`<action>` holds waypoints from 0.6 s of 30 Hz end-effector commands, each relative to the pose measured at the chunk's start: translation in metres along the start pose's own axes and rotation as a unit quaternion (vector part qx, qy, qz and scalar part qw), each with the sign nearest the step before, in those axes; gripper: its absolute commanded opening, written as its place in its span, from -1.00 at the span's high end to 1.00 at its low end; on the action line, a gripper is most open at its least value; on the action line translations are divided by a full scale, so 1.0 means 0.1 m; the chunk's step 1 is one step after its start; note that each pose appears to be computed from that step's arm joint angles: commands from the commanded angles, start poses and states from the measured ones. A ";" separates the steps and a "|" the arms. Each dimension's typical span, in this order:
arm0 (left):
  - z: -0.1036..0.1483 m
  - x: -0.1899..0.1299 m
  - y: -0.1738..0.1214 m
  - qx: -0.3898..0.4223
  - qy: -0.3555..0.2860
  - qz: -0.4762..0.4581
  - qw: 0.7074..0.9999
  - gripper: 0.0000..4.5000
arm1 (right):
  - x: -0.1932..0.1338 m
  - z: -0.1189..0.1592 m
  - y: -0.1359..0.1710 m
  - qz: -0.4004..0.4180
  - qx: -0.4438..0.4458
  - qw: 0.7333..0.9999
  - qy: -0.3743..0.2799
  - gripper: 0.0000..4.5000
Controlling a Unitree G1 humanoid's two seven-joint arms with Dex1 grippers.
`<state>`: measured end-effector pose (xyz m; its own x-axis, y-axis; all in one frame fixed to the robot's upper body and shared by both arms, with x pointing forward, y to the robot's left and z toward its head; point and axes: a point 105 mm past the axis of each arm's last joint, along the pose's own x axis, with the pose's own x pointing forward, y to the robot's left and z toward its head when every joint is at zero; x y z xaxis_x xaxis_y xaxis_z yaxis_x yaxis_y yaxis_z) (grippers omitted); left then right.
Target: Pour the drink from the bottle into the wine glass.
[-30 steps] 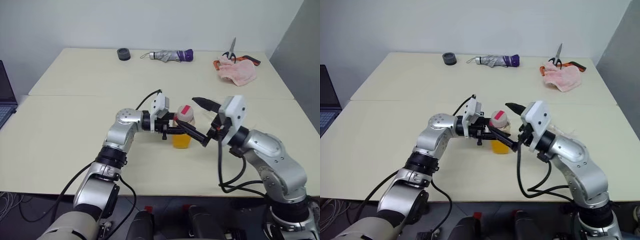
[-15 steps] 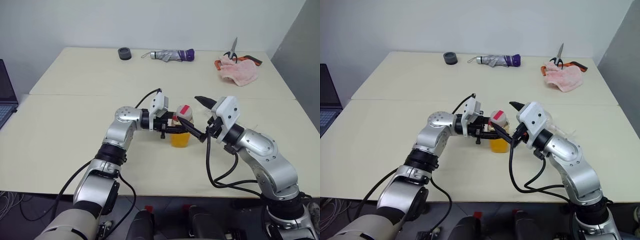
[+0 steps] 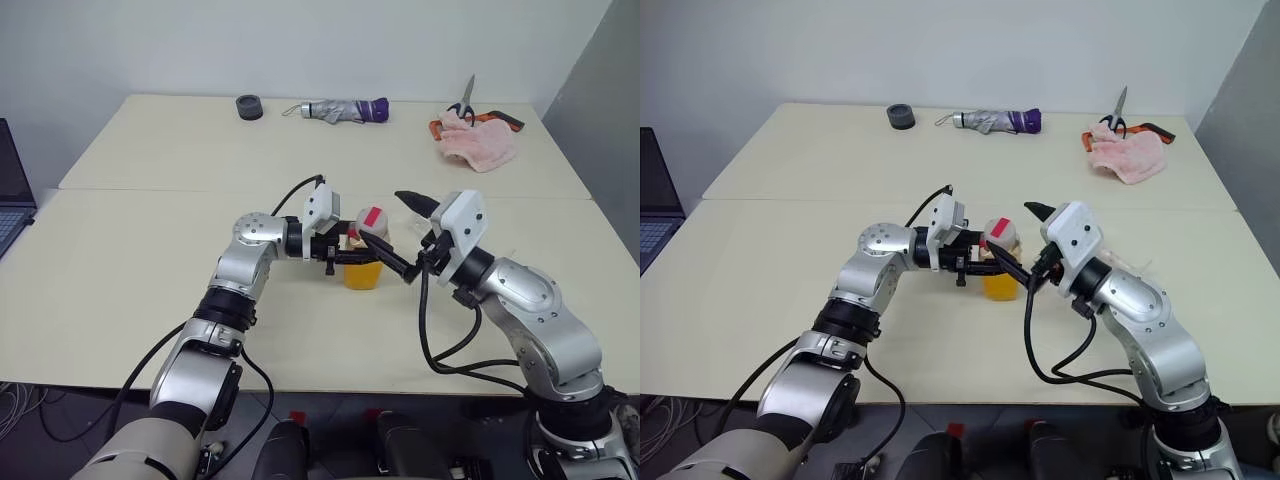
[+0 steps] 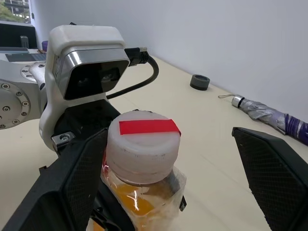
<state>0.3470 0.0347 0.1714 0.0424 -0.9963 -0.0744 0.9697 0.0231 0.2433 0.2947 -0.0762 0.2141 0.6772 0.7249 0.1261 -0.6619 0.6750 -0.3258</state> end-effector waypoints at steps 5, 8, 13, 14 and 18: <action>0.16 -0.05 0.05 0.032 -0.019 0.006 0.999 0.21 | -0.13 0.06 -0.24 -0.050 -0.018 0.999 0.000 -0.95; 0.16 -0.05 0.05 0.032 -0.019 0.006 0.999 0.21 | -0.14 0.06 -0.25 -0.052 -0.018 0.999 0.001 -0.95; 0.16 -0.06 0.06 0.033 -0.019 0.008 0.999 0.21 | -0.17 0.06 -0.26 -0.051 -0.017 0.999 0.003 -0.95; 0.16 -0.06 0.06 0.033 -0.019 0.008 0.999 0.21 | -0.18 0.07 -0.25 -0.045 -0.016 0.999 0.003 -0.95; 0.16 -0.06 0.06 0.034 -0.019 0.009 0.999 0.21 | -0.20 0.09 -0.15 -0.014 -0.008 1.000 0.001 -0.95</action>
<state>0.3495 0.0417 0.1735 0.0605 -0.9959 -0.0665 0.9657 0.0416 0.2563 0.2980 -0.1023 0.2135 0.7263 0.6801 0.1003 -0.6250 0.7140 -0.3156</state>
